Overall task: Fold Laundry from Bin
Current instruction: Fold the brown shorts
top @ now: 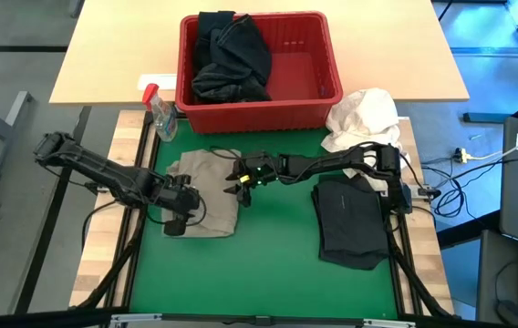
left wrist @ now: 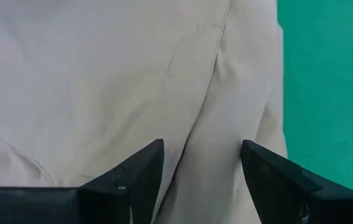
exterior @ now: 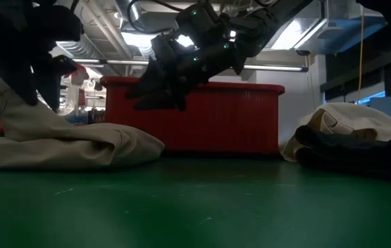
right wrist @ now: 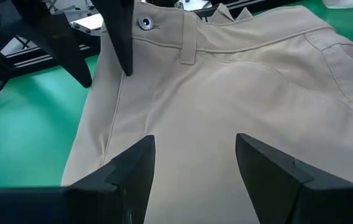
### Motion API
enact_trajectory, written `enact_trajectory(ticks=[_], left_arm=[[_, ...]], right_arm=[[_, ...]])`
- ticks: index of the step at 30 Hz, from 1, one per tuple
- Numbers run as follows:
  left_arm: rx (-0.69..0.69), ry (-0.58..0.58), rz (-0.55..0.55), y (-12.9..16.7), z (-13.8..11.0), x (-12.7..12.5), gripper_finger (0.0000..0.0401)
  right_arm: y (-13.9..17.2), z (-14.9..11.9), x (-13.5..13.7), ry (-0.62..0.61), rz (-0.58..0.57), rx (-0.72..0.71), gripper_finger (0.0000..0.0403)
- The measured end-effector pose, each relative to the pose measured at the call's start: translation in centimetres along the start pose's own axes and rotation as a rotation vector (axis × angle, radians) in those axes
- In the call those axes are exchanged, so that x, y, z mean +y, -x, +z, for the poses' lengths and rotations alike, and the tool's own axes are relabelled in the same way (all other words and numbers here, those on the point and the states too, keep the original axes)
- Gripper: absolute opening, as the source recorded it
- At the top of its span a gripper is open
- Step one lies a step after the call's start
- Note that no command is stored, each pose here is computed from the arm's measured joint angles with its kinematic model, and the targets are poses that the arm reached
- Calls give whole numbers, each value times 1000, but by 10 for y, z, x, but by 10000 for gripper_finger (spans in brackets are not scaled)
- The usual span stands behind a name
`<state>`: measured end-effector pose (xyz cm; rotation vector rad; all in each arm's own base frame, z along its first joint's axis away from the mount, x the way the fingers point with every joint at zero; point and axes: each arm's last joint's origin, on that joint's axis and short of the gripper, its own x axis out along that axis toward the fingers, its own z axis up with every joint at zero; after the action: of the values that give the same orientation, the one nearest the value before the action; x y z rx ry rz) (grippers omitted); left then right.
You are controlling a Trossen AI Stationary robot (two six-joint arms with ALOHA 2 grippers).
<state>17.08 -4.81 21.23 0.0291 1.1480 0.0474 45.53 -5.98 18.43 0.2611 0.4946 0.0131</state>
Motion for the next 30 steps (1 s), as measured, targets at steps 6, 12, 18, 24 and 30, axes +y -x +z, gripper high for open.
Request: enact_trajectory(ticks=[6, 12, 18, 24, 30], left_arm=[[26, 15, 24, -5, 1, 3, 246], [120, 8, 77, -12, -3, 6, 243], [208, -7, 70, -20, -6, 4, 167], [196, 30, 24, -7, 6, 2, 25], [172, 174, -17, 29, 29, 0, 17]], right_arm=[[-1, -1, 4, 5, 7, 1, 222], [-1, 0, 4, 5, 7, 0, 222], [-1, -1, 4, 5, 7, 0, 222], [-1, 0, 3, 5, 5, 0, 222], [0, 0, 1, 5, -16, -2, 222]])
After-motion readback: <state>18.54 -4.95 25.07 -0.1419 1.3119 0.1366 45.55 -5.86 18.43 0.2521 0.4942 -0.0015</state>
